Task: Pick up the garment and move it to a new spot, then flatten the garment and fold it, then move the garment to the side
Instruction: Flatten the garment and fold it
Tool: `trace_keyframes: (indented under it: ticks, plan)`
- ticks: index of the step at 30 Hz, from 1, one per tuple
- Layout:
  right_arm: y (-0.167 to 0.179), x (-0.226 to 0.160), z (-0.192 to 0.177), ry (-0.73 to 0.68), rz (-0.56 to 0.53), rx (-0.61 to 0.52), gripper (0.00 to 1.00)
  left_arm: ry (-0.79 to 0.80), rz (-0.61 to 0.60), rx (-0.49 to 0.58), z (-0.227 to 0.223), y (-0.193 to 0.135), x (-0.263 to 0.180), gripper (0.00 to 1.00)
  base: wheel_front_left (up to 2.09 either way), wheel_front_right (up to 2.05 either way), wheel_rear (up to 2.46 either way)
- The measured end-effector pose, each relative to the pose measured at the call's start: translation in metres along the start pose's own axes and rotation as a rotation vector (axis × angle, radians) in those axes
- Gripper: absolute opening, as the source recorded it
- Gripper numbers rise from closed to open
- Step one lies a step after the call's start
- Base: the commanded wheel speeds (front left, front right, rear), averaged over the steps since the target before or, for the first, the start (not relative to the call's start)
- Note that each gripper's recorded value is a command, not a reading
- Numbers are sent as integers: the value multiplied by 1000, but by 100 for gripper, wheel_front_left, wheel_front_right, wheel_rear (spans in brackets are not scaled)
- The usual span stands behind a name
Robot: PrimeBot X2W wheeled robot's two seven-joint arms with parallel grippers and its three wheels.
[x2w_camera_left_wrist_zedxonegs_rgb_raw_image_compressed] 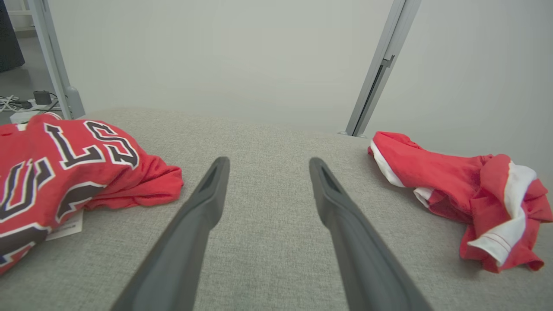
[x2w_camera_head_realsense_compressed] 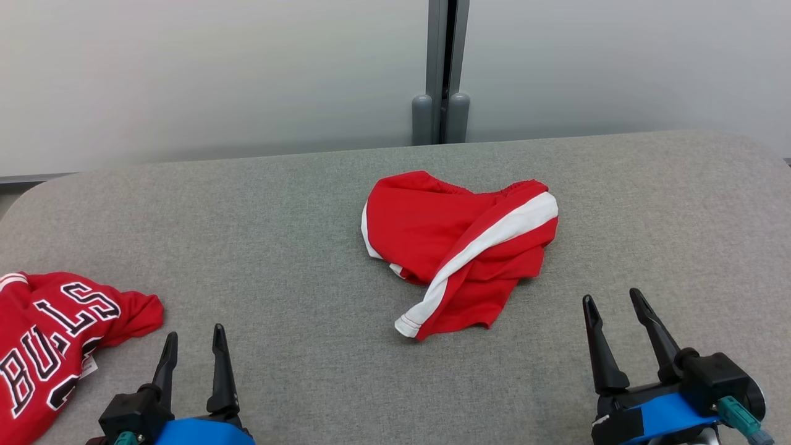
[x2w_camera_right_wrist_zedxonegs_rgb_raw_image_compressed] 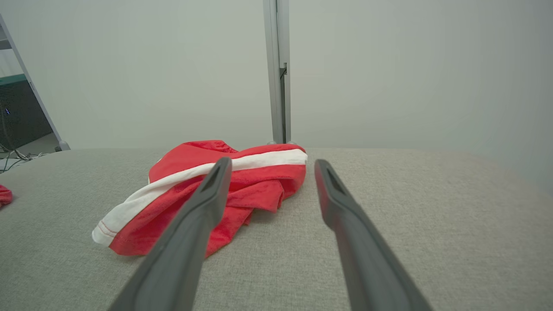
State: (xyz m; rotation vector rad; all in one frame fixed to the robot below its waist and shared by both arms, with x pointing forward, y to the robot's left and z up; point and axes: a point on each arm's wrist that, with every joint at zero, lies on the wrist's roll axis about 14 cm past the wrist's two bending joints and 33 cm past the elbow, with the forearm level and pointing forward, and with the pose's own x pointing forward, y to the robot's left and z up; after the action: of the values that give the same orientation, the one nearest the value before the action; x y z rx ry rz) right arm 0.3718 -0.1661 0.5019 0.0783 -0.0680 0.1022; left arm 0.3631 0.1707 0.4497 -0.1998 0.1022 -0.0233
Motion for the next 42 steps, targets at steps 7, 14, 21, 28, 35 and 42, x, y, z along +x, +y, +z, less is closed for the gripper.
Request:
trace_keyframes:
  ticks: [7, 14, 21, 28, 35, 42]
  plan:
    - [-1, 0, -2, 7, -4, 2, 100, 9, -6, 3, -3, 0, 0, 100, 0, 0, 0]
    - [-2, 0, -4, 11, -7, 2, 100, 23, -19, 1, -8, -4, 0, 100, 0, 0, 0]
    - [-11, 9, -2, 5, -28, -14, 100, 91, -215, 55, -29, -57, 10, 100, 0, 0, 0]
    - [-23, 16, -4, 8, -56, -26, 100, 209, -508, 135, -56, -142, 25, 100, 0, 0, 0]
    - [-39, 15, -10, 30, -103, -35, 100, 343, -680, 184, -91, -182, 28, 100, 0, 0, 0]
    - [-53, 15, -9, 27, -143, -37, 100, 256, -669, 151, -75, -179, 47, 0, 0, 0, 0]
